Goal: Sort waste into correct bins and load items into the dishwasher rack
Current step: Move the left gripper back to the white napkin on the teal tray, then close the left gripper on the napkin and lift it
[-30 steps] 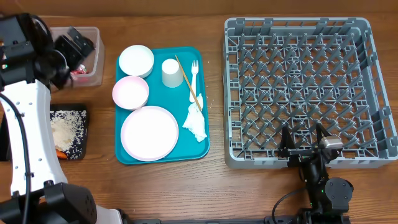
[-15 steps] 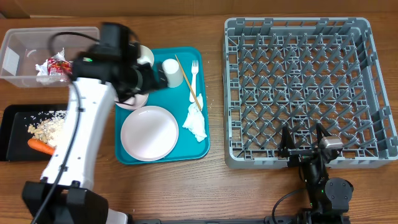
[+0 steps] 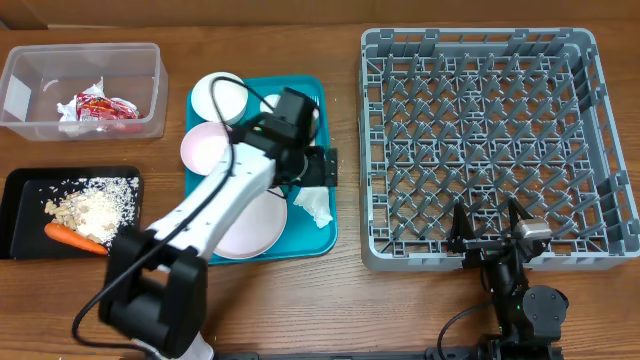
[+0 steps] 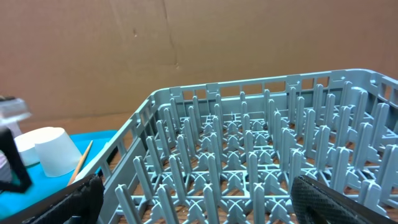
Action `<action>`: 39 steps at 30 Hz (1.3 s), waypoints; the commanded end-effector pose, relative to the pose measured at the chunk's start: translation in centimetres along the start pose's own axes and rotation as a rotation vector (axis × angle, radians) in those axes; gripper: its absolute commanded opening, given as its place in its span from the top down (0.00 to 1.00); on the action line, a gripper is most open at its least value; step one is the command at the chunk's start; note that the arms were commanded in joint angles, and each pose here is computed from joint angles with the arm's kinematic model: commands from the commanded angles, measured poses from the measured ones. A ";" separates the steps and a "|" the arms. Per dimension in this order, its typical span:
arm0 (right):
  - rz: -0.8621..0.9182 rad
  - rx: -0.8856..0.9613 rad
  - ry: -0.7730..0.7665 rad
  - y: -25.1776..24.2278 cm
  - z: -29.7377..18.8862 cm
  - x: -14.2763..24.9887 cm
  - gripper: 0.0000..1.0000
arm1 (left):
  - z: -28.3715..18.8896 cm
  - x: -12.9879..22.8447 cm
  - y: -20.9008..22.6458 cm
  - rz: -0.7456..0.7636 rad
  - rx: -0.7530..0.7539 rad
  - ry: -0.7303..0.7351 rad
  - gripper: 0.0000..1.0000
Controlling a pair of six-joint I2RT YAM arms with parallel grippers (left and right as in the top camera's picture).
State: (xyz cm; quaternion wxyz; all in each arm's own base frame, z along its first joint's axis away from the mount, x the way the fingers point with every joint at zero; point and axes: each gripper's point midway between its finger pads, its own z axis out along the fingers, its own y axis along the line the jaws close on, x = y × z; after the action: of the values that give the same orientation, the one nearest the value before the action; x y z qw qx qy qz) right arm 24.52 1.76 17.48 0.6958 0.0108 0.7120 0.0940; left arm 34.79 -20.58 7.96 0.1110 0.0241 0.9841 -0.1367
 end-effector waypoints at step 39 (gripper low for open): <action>-0.006 0.013 -0.004 -0.3 0.0 0.2 0.00 | 6.4 1.5 3.0 0.027 -0.183 0.075 0.38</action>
State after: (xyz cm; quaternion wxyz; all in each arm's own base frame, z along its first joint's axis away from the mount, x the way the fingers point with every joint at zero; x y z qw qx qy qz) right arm 24.52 1.76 17.47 0.6956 0.0109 0.7121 0.0942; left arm 35.03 -19.85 1.69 0.0835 0.0331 0.9945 -0.0547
